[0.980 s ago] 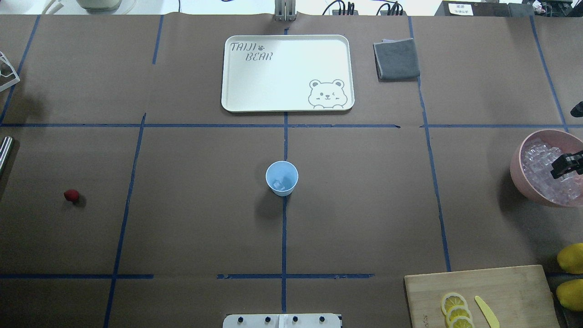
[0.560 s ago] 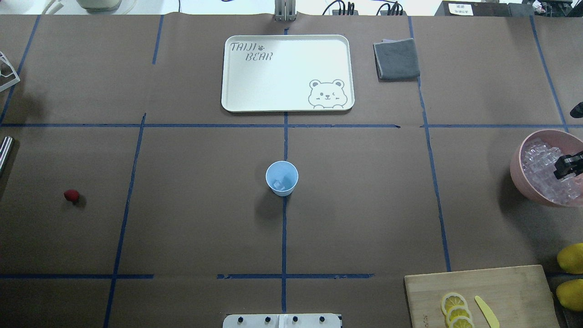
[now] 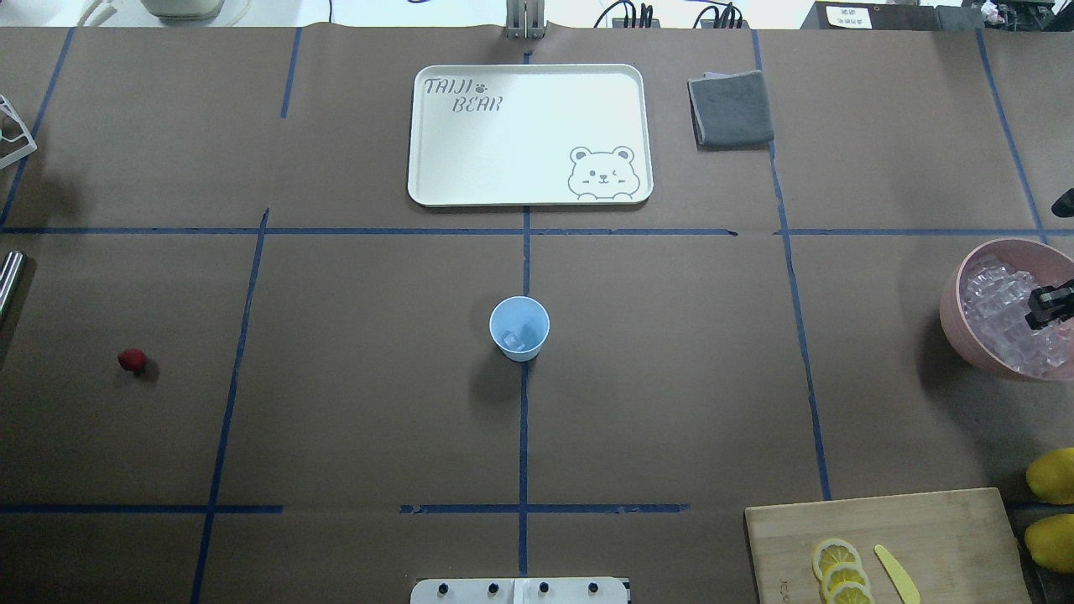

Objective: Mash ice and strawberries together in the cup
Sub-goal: 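Lower the right gripper into the bowl and grasp another ice cube, then carry the ice cube with the right gripper over the blue cup, then open the right gripper to drop the ice cube into the cup, then move the right gripper back to the pink ice bowl, then lower the right gripper into the bowl and grasp a third ice cube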

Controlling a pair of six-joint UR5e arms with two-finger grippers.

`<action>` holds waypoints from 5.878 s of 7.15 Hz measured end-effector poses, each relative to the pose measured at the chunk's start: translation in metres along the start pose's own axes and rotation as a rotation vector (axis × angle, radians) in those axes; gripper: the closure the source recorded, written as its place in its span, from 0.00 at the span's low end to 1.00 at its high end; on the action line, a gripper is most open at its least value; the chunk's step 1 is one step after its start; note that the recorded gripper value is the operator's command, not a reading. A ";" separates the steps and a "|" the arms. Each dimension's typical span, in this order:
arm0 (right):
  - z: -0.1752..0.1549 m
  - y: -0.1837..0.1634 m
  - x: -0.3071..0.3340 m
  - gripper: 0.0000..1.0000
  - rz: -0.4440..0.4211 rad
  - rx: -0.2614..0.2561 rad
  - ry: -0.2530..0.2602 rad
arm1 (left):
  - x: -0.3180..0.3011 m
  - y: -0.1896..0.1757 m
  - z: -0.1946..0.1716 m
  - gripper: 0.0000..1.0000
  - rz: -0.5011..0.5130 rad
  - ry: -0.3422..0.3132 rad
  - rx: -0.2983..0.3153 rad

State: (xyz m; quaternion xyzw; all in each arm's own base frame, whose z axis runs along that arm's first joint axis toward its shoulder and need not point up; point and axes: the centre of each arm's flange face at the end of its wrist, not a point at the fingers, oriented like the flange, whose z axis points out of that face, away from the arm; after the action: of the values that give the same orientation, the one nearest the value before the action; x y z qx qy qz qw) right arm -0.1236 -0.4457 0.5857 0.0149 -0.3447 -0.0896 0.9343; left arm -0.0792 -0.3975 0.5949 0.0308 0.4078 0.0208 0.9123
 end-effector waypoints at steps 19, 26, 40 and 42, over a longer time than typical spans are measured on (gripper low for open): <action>-0.034 -0.064 -0.604 0.01 0.572 0.109 -0.331 | -0.001 0.006 0.003 0.00 -0.010 0.013 -0.005; -0.058 -0.059 -0.441 0.01 0.426 0.116 -0.299 | -0.001 0.006 0.003 0.00 -0.009 0.013 -0.006; 0.005 -0.025 0.001 0.02 -0.289 0.011 0.027 | 0.001 0.015 0.002 0.00 -0.011 0.018 -0.006; 0.013 -0.024 0.005 0.04 -0.281 -0.006 0.029 | 0.001 0.015 0.002 0.00 -0.010 0.018 -0.006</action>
State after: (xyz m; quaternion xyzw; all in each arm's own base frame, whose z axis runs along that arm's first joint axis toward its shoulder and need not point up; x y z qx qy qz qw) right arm -0.1325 -0.4701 0.5969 0.0614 -0.3254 -0.2202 0.9175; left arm -0.0772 -0.3828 0.5962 0.0259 0.4161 0.0175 0.9088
